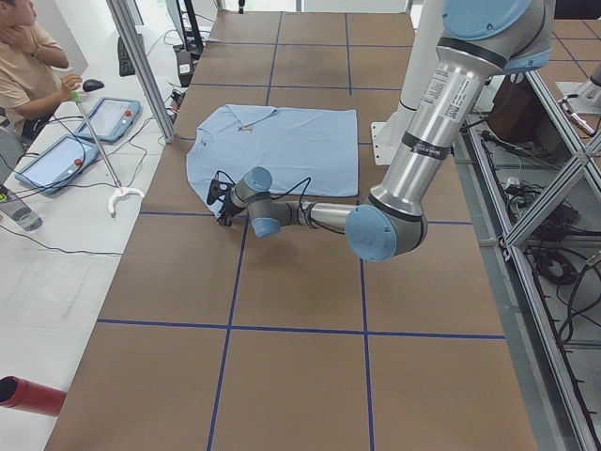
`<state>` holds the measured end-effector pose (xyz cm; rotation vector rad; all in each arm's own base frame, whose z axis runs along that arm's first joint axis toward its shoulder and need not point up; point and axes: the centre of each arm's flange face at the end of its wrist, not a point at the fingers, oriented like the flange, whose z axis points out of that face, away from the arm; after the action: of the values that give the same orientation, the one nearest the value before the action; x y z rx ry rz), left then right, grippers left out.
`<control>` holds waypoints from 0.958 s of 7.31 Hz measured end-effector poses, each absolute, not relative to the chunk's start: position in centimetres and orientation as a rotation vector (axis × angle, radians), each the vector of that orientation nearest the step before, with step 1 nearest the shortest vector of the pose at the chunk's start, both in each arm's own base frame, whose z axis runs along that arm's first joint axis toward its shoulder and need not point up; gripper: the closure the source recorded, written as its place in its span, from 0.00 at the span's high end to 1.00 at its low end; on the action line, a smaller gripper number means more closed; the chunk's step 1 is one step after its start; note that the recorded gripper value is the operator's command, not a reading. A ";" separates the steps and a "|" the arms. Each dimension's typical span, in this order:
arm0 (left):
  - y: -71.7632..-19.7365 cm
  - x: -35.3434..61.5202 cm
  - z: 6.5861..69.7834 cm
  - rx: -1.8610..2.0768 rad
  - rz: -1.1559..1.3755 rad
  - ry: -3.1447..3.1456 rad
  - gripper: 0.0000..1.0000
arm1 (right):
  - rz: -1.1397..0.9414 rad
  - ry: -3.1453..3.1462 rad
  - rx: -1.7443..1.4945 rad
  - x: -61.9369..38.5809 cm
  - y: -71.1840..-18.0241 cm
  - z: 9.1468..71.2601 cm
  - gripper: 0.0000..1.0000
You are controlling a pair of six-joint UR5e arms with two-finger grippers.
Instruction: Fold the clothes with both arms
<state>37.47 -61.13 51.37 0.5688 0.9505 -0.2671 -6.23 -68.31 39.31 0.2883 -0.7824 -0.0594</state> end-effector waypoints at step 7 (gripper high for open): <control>-61.9 42.5 39.4 0.486 -0.353 0.989 0.00 | -0.057 -0.783 0.286 -6.3 -68.3 39.3 1.00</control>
<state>42.50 -61.94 39.43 0.4862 0.9891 -0.3527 -6.32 -68.31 39.34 0.2860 -0.7828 -0.0568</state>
